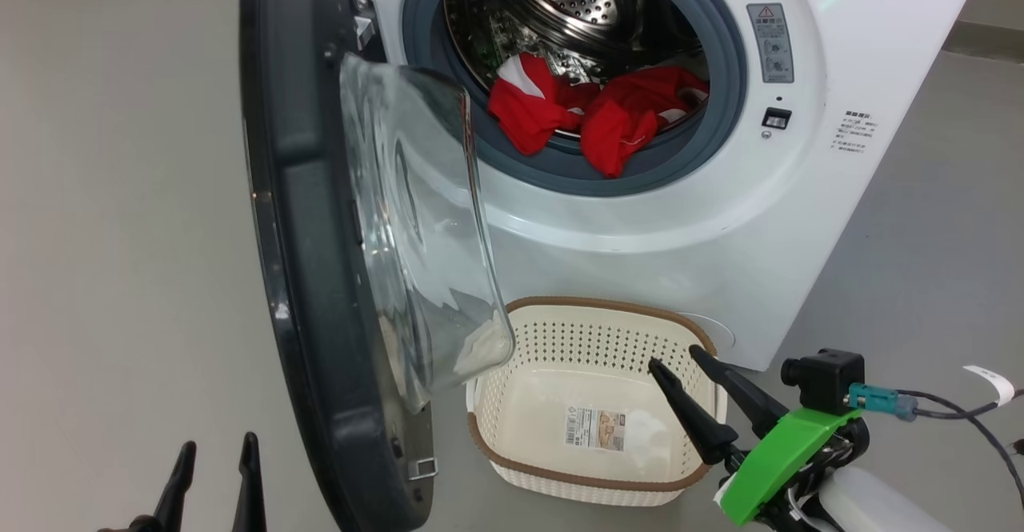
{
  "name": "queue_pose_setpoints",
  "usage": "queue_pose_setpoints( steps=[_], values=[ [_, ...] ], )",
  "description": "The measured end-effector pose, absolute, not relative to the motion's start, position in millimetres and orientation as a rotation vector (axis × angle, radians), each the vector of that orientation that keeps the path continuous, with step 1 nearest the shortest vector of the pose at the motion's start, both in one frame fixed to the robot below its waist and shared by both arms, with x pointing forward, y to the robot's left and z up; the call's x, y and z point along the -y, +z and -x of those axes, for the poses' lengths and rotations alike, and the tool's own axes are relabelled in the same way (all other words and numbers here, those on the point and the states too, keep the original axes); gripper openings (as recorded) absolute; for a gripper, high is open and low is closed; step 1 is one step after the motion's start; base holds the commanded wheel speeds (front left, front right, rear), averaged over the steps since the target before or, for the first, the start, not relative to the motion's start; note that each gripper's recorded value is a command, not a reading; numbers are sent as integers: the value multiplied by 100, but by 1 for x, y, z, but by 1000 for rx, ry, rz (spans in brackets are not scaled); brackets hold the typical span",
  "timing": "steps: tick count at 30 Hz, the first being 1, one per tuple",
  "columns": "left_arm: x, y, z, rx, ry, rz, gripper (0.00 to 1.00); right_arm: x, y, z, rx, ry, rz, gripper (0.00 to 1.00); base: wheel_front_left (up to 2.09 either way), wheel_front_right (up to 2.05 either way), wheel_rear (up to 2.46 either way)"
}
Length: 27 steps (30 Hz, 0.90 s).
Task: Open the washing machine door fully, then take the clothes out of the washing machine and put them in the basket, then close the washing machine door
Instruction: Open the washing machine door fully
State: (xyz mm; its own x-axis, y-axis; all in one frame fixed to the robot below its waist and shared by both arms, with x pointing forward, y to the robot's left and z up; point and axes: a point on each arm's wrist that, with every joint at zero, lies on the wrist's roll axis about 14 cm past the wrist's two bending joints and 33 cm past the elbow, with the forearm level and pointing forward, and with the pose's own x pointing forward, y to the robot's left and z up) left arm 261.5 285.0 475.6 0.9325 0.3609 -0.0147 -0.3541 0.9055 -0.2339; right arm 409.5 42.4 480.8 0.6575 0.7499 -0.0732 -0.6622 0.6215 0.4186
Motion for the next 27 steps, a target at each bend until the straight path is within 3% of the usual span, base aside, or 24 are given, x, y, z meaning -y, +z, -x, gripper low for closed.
queue_pose_setpoints(
  steps=[27],
  values=[
    [-289, 476, -256, 23, 384, 209, 100, -28, 499, -411, -19, 742, -164, 100, 0, 0, 0]
  ],
)
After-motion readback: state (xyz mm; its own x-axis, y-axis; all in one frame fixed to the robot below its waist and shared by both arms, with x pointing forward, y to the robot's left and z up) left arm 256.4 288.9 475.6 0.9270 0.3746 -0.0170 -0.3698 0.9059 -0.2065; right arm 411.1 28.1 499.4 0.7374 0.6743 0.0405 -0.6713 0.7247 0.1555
